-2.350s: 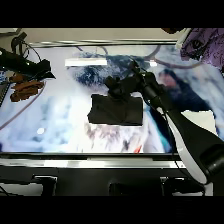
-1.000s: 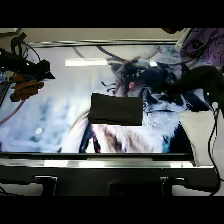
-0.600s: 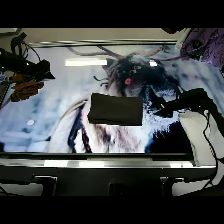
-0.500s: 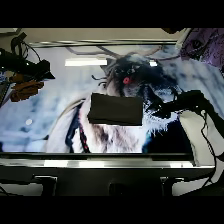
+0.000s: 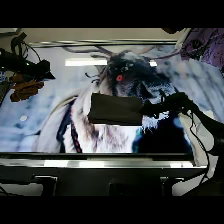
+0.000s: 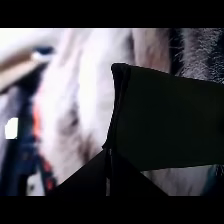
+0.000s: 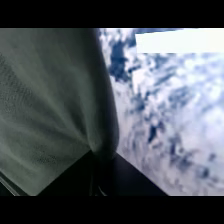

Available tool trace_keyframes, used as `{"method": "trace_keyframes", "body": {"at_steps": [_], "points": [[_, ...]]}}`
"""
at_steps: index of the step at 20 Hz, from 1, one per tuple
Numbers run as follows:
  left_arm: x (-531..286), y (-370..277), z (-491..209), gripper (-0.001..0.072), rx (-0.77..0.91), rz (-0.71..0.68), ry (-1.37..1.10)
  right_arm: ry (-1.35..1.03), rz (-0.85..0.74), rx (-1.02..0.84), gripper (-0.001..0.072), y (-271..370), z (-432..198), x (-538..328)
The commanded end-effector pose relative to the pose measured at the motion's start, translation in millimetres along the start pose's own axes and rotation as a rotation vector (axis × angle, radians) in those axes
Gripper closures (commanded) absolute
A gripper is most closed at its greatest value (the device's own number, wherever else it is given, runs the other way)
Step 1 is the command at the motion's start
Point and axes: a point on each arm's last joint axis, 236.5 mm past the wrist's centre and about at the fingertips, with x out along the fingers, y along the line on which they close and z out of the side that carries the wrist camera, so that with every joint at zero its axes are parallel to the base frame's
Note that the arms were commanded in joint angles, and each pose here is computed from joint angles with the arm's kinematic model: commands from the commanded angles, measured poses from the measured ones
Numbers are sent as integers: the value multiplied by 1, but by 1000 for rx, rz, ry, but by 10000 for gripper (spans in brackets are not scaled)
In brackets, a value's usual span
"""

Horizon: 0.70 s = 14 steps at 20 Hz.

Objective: Fold the clothes and pants, and hang the long-sleeved shirts on hangers.

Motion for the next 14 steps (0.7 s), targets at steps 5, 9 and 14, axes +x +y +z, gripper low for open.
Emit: {"method": "trace_keyframes", "body": {"at_steps": [5, 9, 14], "points": [[0, 0, 0, 689, 1, 0, 0, -214, 21, -99, 680, 55, 59, -72], [0, 0, 0, 689, 0, 0, 0, -437, -15, -40, 680, 62, 118, -164], [0, 0, 0, 689, 0, 0, 0, -619, -66, 13, 680, 49, 150, -249]]}}
